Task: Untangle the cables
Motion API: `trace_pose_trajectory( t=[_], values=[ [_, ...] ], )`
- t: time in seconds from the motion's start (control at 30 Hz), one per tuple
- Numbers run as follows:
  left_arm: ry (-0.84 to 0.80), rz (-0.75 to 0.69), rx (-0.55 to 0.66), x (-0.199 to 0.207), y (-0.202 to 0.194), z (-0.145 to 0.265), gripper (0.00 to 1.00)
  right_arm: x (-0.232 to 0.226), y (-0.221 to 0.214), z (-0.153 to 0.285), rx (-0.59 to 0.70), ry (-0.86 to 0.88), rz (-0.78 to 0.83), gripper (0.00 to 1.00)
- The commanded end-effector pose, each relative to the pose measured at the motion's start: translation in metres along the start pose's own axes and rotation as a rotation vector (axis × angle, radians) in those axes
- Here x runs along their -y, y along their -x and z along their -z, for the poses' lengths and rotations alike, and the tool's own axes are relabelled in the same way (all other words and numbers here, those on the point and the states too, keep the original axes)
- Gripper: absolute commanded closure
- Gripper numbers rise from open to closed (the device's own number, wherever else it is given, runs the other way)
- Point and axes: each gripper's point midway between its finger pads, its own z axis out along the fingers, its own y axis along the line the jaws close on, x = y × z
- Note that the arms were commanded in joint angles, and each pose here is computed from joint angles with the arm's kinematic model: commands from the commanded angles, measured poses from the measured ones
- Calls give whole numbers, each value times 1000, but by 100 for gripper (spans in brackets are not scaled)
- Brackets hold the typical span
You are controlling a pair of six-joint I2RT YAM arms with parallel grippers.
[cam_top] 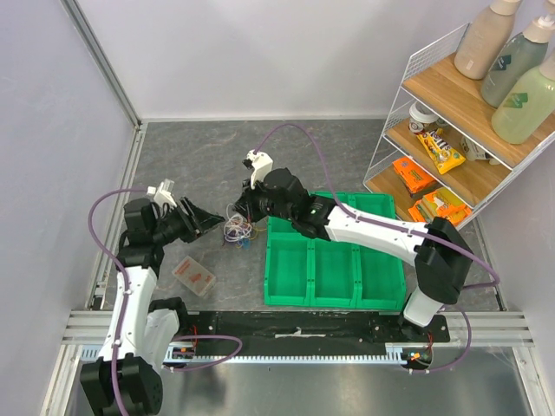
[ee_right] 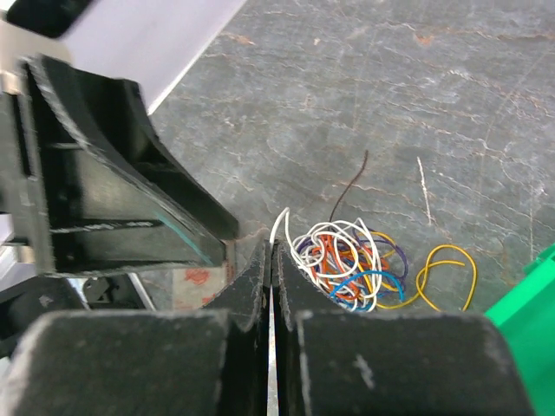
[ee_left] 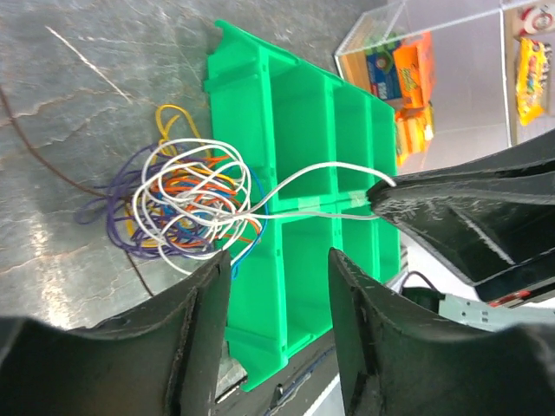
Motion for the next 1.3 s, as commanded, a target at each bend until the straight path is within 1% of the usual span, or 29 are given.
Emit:
trace_pose_trajectory(
  t=[0.0, 0.07, 0.1, 0.17, 0.27, 0.33, 0.37, 0.4, 0.5, 0.57, 0.63, 0.77, 0.87, 0.93, 1.03, 1.07, 1.17, 1.27],
  values=[
    [-195, 6, -10, 31, -3, 1, 39, -46, 70, 30, 140, 141, -29, 100],
    [-243, 37, 1, 35, -5, -2, 23, -58, 79, 36, 151, 190, -48, 100],
    [-267, 37, 13, 38, -4, -4, 20, -65, 82, 38, 155, 221, -62, 100],
    [-272, 84, 9, 36, -7, -13, 20, -84, 91, 47, 176, 309, -89, 100],
    [-207, 138, -5, 20, -12, -32, 21, -110, 103, 62, 196, 440, -123, 100],
    [-175, 172, -15, 9, -13, -43, 23, -124, 112, 70, 212, 496, -128, 100],
    [-180, 166, -51, 11, -22, -50, 26, -130, 117, 75, 220, 519, -130, 100],
    [-151, 172, -62, 5, -24, -55, 28, -137, 127, 80, 234, 543, -123, 100],
    [-9, 216, -58, -27, -28, -66, 28, -152, 158, 96, 272, 567, -83, 100],
    [50, 239, -58, -41, -30, -69, 28, -163, 182, 113, 317, 585, -55, 100],
    [77, 248, -47, -47, -29, -71, 28, -173, 208, 133, 379, 604, -29, 100],
    [120, 257, -6, -54, -20, -70, 26, -185, 246, 159, 465, 604, 6, 100],
    [96, 265, -3, -50, -15, -66, 26, -192, 266, 174, 523, 616, 33, 100],
    [26, 234, -25, -32, -16, -60, 27, -183, 265, 165, 542, 563, 52, 100],
    [-48, 164, 8, -9, -16, -42, 25, -153, 242, 131, 497, 431, 57, 100],
    [-57, 132, 24, -4, -16, -35, 23, -145, 238, 124, 494, 394, 58, 100],
    [-38, 71, 64, 3, -23, -13, 21, -108, 209, 84, 432, 252, 57, 100],
    [-29, 26, 110, 10, -25, 4, 20, -82, 192, 54, 364, 194, 37, 100]
  ],
)
